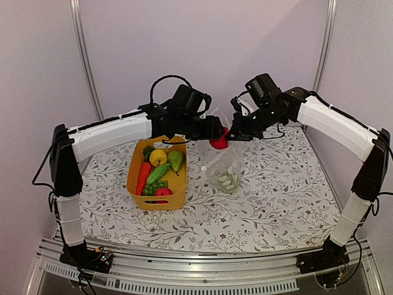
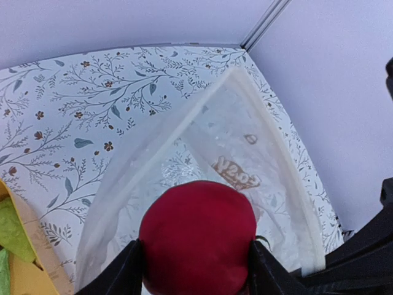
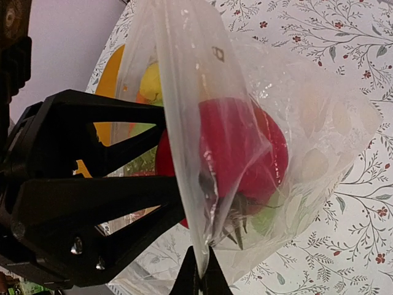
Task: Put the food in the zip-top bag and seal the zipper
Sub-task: Place the fake vegetable in the zipper food storage bag, then adjust the zipper food storage bag at the center of the board.
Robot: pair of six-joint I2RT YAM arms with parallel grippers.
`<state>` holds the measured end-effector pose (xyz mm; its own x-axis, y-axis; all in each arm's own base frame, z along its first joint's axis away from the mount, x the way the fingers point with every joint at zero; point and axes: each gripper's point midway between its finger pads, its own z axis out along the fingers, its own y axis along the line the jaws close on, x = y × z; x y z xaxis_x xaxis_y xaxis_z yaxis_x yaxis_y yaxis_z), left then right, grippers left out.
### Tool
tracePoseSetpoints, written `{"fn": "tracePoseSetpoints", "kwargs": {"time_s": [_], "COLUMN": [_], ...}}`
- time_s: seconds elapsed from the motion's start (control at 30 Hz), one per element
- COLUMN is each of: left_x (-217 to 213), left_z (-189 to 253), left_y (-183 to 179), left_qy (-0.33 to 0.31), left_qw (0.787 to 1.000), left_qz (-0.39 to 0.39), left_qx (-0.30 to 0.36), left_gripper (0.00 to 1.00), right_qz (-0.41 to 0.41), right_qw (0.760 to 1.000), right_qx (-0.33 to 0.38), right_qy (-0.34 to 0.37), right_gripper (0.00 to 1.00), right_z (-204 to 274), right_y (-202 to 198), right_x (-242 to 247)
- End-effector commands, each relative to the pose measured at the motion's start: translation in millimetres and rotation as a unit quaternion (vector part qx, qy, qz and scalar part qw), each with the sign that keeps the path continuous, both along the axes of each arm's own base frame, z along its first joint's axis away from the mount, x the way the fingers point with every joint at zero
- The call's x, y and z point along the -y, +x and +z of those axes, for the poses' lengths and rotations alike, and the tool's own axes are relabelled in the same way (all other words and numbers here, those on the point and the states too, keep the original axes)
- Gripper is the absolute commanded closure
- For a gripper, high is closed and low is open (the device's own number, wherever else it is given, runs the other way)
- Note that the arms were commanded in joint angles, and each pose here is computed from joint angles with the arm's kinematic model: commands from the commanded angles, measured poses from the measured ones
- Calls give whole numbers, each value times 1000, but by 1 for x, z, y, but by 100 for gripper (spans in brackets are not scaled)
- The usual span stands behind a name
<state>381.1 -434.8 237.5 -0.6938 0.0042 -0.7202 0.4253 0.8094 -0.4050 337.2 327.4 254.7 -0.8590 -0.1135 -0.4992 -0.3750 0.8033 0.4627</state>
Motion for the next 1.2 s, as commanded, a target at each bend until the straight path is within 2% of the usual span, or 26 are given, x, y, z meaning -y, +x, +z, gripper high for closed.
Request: {"fn": "tracePoseSetpoints", "kwargs": {"time_s": [0.0,0.07,0.2,0.27,0.33,0.4,0.47,0.7,0.87,1.07,1.17], "left_x": [12,6,-3,-12,-29,-48,-53,-51,-28,-18,-16], "left_z": [44,63,102,112,105,87,70,28,12,4,-3], "left_y": [-10,-14,-35,-43,-43,-41,-46,-52,-51,-45,-40], "left_qy": [-30,-38,-60,-62,-39,-6,9,16,13,9,15], "left_qw": [999,998,991,988,991,996,998,1000,999,999,999], "left_qz": [-23,-26,-59,-61,-30,10,15,20,-15,-17,-9], "left_qx": [32,53,109,131,124,93,63,-6,-31,-30,-37], "left_gripper": [34,24,14,11,11,15,20,42,45,47,57], "right_qz": [-24,-33,-35,-34,-37,-38,-38,-33,-30,-26,-26], "right_qw": [999,998,999,998,998,998,998,998,998,998,998], "right_qx": [-9,-10,-9,-8,-8,-8,-8,-14,-16,-17,-19], "right_qy": [36,43,41,45,47,47,45,46,49,48,45], "right_gripper": [100,100,100,100,100,100,100,100,100,100,100], "right_z": [10,12,12,12,13,13,11,3,2,-1,-4], "right_y": [8,9,9,8,8,8,7,7,7,7,6], "right_x": [11,17,21,20,21,21,22,19,17,16,16]}}
